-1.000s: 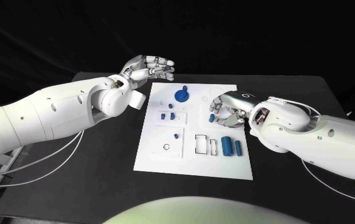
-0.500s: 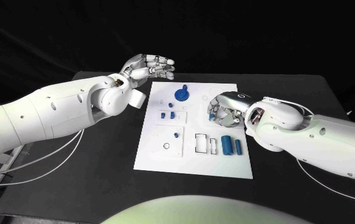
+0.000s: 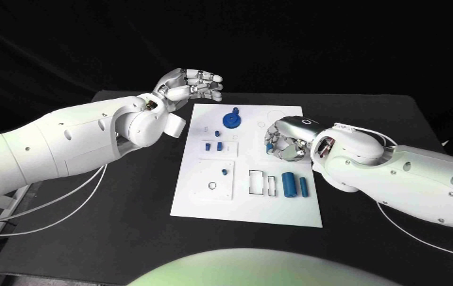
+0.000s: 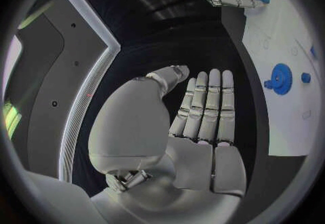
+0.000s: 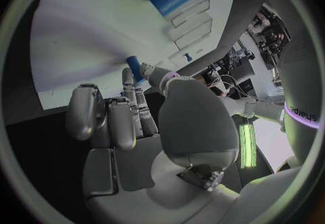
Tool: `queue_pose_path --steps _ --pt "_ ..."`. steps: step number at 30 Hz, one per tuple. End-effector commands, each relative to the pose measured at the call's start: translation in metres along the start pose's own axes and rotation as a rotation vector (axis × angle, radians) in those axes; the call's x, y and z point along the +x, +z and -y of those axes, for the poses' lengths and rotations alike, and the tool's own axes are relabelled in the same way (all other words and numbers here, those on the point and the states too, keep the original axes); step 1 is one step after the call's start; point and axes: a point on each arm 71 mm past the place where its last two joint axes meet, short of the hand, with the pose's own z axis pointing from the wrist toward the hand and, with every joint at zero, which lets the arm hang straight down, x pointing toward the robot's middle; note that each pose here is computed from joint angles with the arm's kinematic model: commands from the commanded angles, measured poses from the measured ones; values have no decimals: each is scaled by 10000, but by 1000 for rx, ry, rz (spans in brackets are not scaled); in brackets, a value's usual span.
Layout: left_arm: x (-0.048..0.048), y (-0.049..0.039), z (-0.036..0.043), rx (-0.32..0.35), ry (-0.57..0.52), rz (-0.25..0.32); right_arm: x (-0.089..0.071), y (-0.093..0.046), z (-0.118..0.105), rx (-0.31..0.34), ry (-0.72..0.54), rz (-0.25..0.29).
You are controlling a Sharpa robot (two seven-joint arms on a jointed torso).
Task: Assemble the parts on the task board
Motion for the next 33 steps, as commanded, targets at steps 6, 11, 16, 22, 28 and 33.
queue_pose_path --steps 6,11,16,22,28,33 --pt "24 6 8 3 -7 -22 49 12 -26 14 -56 12" --pt "26 7 7 3 -8 -24 41 9 -32 18 -58 39" --pt "28 9 7 3 -8 -25 8 -8 -31 21 -47 90" --pt "27 11 5 2 -8 -26 -42 -53 -39 12 -19 155" --pt "23 16 2 2 -8 -24 -143 -128 -81 -5 41 218" --pt "23 20 1 2 -8 -24 -235 -186 -163 -25 93 246"
